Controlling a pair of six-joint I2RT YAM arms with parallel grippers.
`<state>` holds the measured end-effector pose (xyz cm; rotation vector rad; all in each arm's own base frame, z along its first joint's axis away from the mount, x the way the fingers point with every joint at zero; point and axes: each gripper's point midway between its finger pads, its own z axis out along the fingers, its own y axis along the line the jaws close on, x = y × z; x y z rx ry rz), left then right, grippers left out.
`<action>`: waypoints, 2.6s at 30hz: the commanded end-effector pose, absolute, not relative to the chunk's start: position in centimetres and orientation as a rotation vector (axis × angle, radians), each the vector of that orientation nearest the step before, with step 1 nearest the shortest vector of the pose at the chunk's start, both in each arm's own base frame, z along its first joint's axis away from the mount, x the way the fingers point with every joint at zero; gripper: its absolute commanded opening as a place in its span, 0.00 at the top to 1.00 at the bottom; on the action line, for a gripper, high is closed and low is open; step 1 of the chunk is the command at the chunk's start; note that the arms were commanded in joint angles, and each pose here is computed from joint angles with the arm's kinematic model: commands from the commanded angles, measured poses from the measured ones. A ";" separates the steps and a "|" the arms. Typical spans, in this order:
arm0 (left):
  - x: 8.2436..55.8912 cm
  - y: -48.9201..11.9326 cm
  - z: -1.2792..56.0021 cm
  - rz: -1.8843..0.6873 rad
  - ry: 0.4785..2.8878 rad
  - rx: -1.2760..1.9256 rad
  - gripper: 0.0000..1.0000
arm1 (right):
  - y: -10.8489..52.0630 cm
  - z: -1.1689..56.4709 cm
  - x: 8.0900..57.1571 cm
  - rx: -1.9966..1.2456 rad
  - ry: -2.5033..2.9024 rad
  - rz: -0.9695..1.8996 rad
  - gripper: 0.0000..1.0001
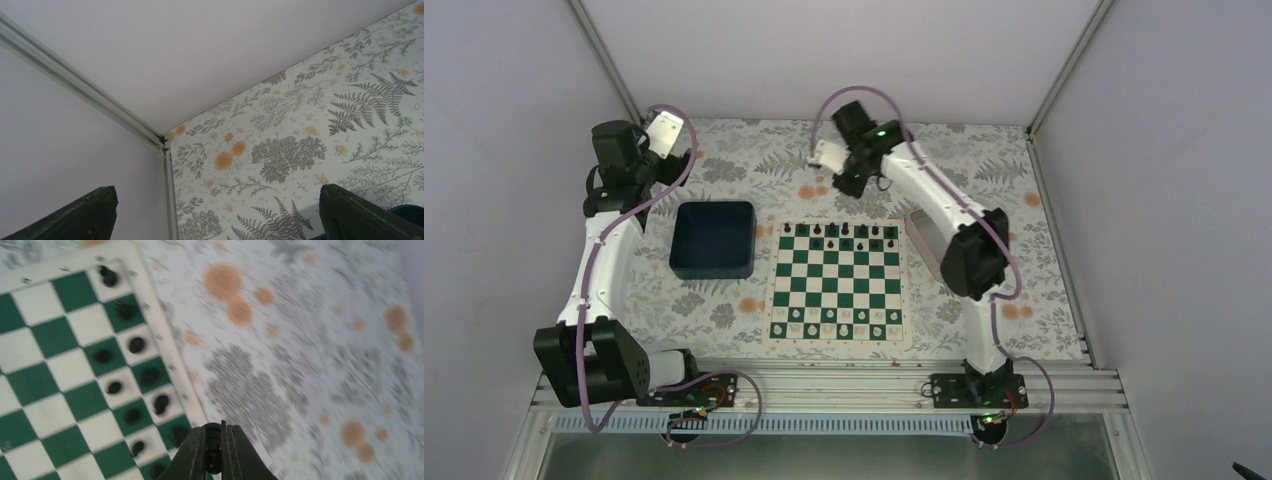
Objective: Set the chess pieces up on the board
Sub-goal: Place the chess piece on the chessboard, then pick up the chess piece from the storage box.
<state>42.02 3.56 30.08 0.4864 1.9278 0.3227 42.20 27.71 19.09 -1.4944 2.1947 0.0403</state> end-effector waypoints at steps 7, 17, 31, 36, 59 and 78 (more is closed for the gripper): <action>40.8 4.4 29.8 0.272 1.897 0.443 0.00 | 38.6 11.1 37.2 -1.823 2.117 0.138 0.94; 40.2 5.0 28.7 0.260 1.910 0.427 0.00 | 40.3 6.2 35.9 -1.885 2.162 0.210 0.94; 39.8 5.6 27.2 0.242 1.929 0.414 0.00 | 41.5 4.0 34.8 -1.931 2.160 0.214 0.94; 39.6 5.7 27.0 0.243 1.930 0.414 0.00 | 41.3 3.4 35.0 -1.937 2.171 0.198 0.94; 39.4 5.7 28.1 0.221 1.919 0.410 0.00 | 38.9 15.2 35.5 -1.790 2.029 0.125 0.68; 40.3 5.4 28.6 0.157 1.909 0.372 0.00 | 0.9 13.1 36.6 -1.069 2.615 -0.179 0.56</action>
